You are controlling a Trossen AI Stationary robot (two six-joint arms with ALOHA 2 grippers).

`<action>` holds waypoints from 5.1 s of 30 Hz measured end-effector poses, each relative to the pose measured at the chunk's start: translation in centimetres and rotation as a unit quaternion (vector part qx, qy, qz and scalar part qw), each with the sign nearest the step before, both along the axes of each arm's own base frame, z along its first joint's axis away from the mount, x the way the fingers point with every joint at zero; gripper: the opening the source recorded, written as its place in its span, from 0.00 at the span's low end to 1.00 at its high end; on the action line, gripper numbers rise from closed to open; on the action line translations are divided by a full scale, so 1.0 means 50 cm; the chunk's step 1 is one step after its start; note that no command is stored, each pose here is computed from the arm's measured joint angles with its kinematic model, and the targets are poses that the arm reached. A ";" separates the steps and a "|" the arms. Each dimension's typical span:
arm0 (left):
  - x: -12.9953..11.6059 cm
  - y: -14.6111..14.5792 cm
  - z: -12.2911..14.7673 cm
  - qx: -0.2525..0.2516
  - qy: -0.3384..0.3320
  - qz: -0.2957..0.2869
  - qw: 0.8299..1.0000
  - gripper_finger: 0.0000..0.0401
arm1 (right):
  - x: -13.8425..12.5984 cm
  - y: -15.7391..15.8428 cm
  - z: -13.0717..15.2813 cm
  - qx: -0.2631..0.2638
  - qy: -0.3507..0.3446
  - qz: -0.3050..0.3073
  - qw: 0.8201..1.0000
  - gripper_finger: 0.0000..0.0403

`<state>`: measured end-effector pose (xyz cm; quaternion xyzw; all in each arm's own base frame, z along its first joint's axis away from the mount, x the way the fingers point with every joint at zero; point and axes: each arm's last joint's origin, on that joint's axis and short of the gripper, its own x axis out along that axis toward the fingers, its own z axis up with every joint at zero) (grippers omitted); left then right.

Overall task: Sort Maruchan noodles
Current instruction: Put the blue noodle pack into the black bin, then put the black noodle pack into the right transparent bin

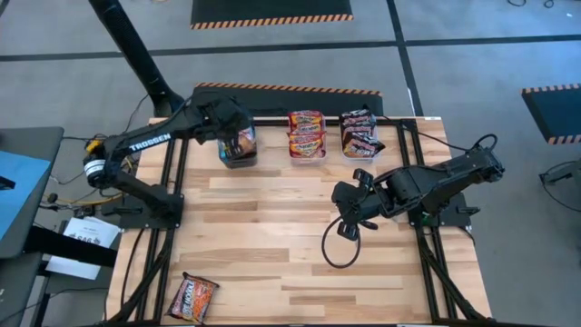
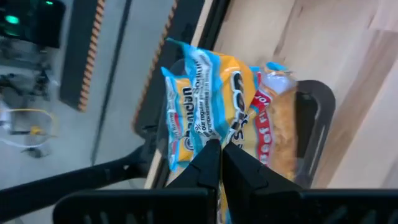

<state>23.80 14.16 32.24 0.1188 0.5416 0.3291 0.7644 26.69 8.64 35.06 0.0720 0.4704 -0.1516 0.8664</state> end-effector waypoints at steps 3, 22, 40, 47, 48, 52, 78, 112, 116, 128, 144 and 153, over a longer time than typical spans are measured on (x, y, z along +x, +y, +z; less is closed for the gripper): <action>0.004 0.011 -0.008 -0.008 0.002 0.001 1.000 0.00 | 0.000 0.000 0.000 0.000 -0.001 0.000 1.000 0.08; 0.053 0.050 -0.103 -0.035 0.108 -0.008 0.993 0.00 | 0.001 0.000 0.000 0.001 -0.003 0.000 1.000 0.08; 0.062 0.043 -0.112 -0.125 0.035 -0.007 0.992 0.00 | 0.001 0.000 0.000 0.001 -0.002 0.001 1.000 0.08; 0.061 0.045 -0.112 -0.126 0.035 -0.007 0.991 0.02 | 0.000 0.003 0.000 0.009 0.000 0.006 1.000 0.08; 0.060 0.046 -0.112 -0.129 0.033 -0.007 0.991 0.03 | 0.000 0.003 0.000 0.010 0.001 0.007 1.000 0.08; 0.056 0.053 -0.113 -0.149 0.020 -0.008 0.989 0.12 | 0.000 0.003 0.000 0.011 0.001 0.007 1.000 0.08; 0.032 0.023 -0.038 -0.313 -0.003 -0.008 0.950 0.25 | 0.005 -0.016 0.000 0.006 0.003 -0.012 1.000 0.08; -0.016 0.059 -0.206 -0.254 0.065 0.096 0.960 0.24 | 0.004 -0.016 -0.001 0.009 0.008 -0.010 1.000 0.08; -0.023 0.056 -0.227 -0.249 0.074 0.100 0.960 0.24 | 0.004 -0.016 -0.001 0.008 0.008 -0.010 1.000 0.08; -0.008 0.068 -0.172 -0.231 0.059 0.097 0.966 0.24 | 0.004 -0.016 -0.001 0.009 0.008 -0.010 1.000 0.08; -0.015 0.053 -0.109 -0.297 0.060 0.135 0.943 0.25 | 0.004 -0.016 -0.001 0.001 0.011 0.002 1.000 0.08; -0.058 0.072 -0.099 -0.329 0.090 0.188 0.921 0.35 | 0.004 -0.016 -0.001 -0.009 0.015 0.019 1.000 0.15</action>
